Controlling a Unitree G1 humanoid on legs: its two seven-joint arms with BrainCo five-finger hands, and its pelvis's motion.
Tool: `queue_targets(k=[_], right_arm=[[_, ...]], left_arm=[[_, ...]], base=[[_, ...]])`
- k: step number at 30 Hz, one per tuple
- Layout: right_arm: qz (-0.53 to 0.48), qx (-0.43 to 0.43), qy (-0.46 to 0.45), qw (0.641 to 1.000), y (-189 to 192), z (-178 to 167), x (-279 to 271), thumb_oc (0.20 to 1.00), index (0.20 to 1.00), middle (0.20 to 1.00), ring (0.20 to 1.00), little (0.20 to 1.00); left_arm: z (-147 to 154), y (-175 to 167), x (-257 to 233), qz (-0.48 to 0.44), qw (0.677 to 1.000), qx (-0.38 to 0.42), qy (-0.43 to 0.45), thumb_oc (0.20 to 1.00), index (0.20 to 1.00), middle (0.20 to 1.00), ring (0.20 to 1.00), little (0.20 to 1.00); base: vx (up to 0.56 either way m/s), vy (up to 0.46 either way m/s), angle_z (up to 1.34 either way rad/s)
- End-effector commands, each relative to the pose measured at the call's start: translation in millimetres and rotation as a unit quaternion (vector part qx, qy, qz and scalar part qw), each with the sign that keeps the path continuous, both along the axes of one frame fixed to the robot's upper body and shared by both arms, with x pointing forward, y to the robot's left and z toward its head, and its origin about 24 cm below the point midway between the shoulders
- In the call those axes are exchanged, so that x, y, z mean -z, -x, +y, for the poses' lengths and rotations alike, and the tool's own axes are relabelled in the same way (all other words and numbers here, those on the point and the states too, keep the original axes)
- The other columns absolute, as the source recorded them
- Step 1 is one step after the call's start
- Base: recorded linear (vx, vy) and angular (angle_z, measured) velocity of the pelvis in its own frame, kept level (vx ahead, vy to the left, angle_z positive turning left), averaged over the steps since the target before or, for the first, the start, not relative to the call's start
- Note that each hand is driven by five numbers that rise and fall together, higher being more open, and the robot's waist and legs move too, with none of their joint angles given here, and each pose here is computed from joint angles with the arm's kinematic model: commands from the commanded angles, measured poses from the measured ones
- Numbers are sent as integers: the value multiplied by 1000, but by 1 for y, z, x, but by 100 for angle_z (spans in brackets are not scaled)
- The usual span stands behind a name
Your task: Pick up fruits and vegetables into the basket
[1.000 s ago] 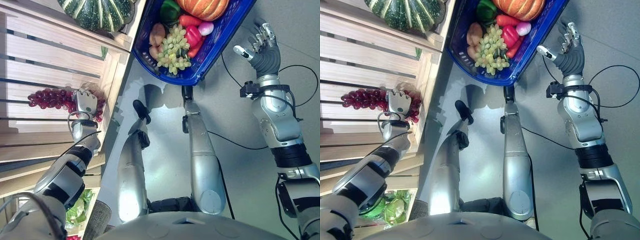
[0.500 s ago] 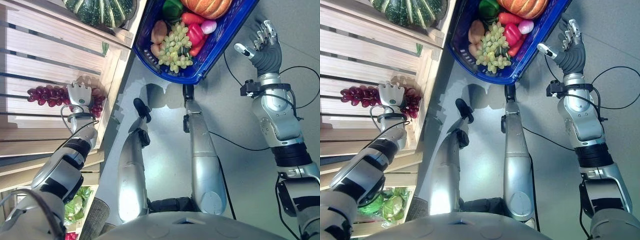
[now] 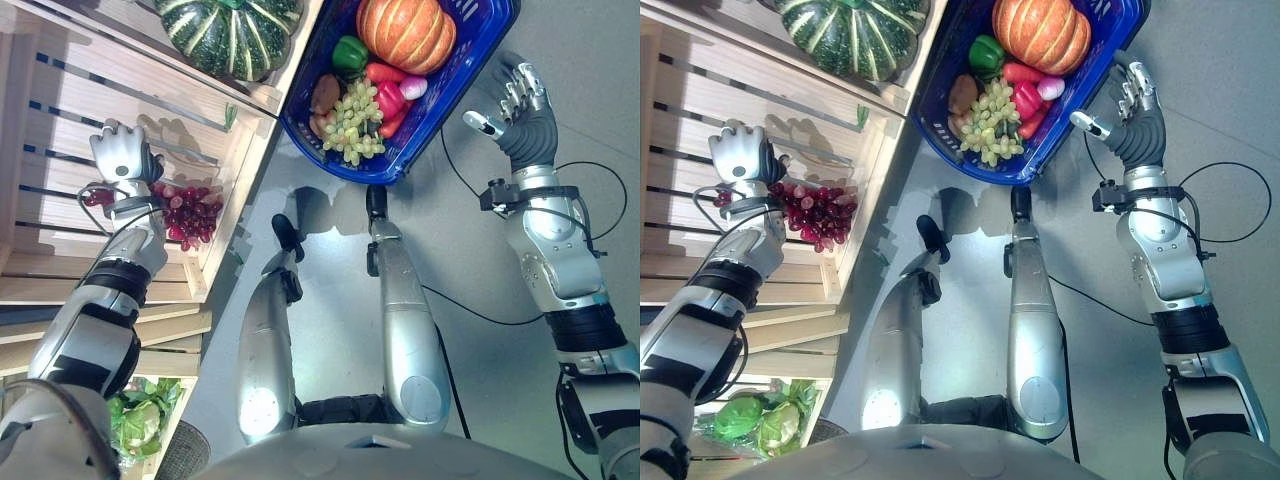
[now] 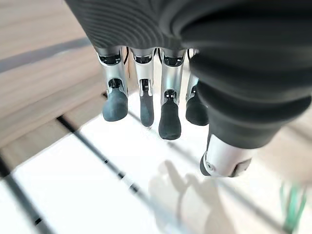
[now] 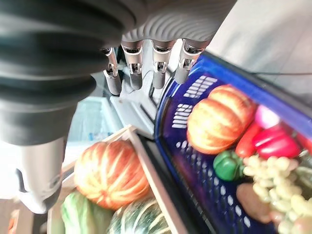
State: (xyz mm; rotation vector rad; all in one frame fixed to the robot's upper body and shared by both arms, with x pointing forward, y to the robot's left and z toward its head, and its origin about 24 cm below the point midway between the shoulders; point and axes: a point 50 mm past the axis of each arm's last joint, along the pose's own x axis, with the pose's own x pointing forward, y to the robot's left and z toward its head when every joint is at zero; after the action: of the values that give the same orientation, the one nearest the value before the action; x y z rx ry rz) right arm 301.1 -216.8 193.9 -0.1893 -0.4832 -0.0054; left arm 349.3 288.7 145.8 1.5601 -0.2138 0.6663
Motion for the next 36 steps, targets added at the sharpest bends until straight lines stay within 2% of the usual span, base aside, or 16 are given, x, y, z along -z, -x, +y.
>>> queue_targets(k=[1,8,9,14,18,22,24,28,36], right_arm=[[-66,-20,-7,998,18,2,-21,1000,1000,1000,1000,1000],[-63,-22,-14,998,21,1,-19,1000,1000,1000,1000,1000],[-61,-23,-15,998,21,1,-19,1000,1000,1000,1000,1000],[-56,-24,-20,998,20,1,-16,1000,1000,1000,1000,1000],[-55,-26,-30,998,20,0,-13,1000,1000,1000,1000,1000],[-55,-28,-34,998,21,-1,-11,1000,1000,1000,1000,1000],[-56,-30,-37,997,21,-1,-11,1000,1000,1000,1000,1000],[-57,-34,-40,997,21,0,-10,1000,1000,1000,1000,1000],[-60,-35,-46,997,19,2,-11,1000,1000,1000,1000,1000]], left_arm=[[31,14,-36,-58,998,-23,-19,200,200,200,200,200],[31,20,-58,-75,996,1,-43,200,200,200,200,200],[30,21,-60,-71,996,1,-60,1000,1000,1000,1000,1000],[27,19,-53,-38,996,1,-80,1000,1000,1000,1000,1000],[22,18,-36,44,987,-15,-150,1000,1000,1000,1000,1000],[16,18,-19,99,973,-23,-205,1000,1000,1000,1000,1000],[12,19,-3,143,955,-29,-257,1000,1000,1000,1000,1000],[10,23,26,196,937,-36,-288,1000,1000,1000,1000,1000],[4,26,64,246,903,-43,-350,1000,1000,1000,1000,1000]], base=[[0,0,0],[9,-29,0],[0,0,0],[7,-23,0],[18,-41,-2],[10,-11,-2],[25,-29,-3],[7,-2,-1],[0,0,0]])
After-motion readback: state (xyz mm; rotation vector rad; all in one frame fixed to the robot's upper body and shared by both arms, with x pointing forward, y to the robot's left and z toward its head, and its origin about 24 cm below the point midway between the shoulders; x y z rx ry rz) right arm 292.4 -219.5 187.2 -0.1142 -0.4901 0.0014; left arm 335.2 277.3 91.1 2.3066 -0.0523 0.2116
